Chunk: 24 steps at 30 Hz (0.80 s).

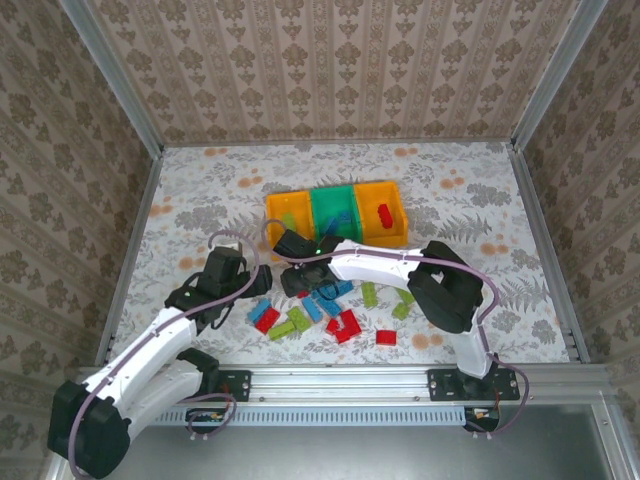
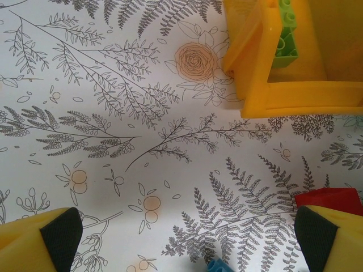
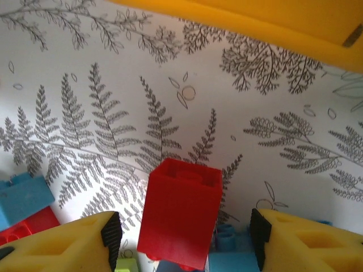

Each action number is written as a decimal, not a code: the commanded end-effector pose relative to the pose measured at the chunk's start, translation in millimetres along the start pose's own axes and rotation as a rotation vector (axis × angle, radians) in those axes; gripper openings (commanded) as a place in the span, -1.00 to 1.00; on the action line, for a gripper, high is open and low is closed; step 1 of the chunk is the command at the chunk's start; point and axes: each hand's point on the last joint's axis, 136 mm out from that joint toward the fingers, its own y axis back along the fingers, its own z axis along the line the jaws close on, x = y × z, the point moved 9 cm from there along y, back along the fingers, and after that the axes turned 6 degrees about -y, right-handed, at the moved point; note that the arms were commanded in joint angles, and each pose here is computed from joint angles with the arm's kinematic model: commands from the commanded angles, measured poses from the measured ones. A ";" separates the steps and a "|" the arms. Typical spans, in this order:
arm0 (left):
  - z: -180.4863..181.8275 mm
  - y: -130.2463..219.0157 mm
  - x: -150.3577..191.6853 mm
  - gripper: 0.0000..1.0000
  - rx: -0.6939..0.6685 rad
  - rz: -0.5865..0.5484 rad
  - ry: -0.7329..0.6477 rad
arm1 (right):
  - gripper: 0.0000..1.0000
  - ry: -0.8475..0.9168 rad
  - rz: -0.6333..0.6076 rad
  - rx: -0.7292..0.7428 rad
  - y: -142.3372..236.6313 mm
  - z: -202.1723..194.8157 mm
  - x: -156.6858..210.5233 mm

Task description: Sort the legos into containers by color

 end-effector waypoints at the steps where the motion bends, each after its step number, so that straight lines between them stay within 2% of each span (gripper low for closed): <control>1: 5.9 -0.4 6.1 1.00 -0.030 0.011 0.026 | 0.27 -0.002 0.041 0.074 -8.9 -3.5 6.0; 11: 7.2 -1.2 9.3 1.00 -0.031 0.017 0.030 | 0.08 0.035 0.059 0.100 -19.1 4.0 5.5; 16: 7.4 -2.2 10.4 1.00 -0.030 0.019 0.032 | -0.19 0.035 0.056 0.099 -18.0 5.1 3.9; 24: 7.5 -2.1 11.0 1.00 -0.029 0.022 0.031 | -0.37 -0.010 -0.015 0.026 4.4 6.2 -8.6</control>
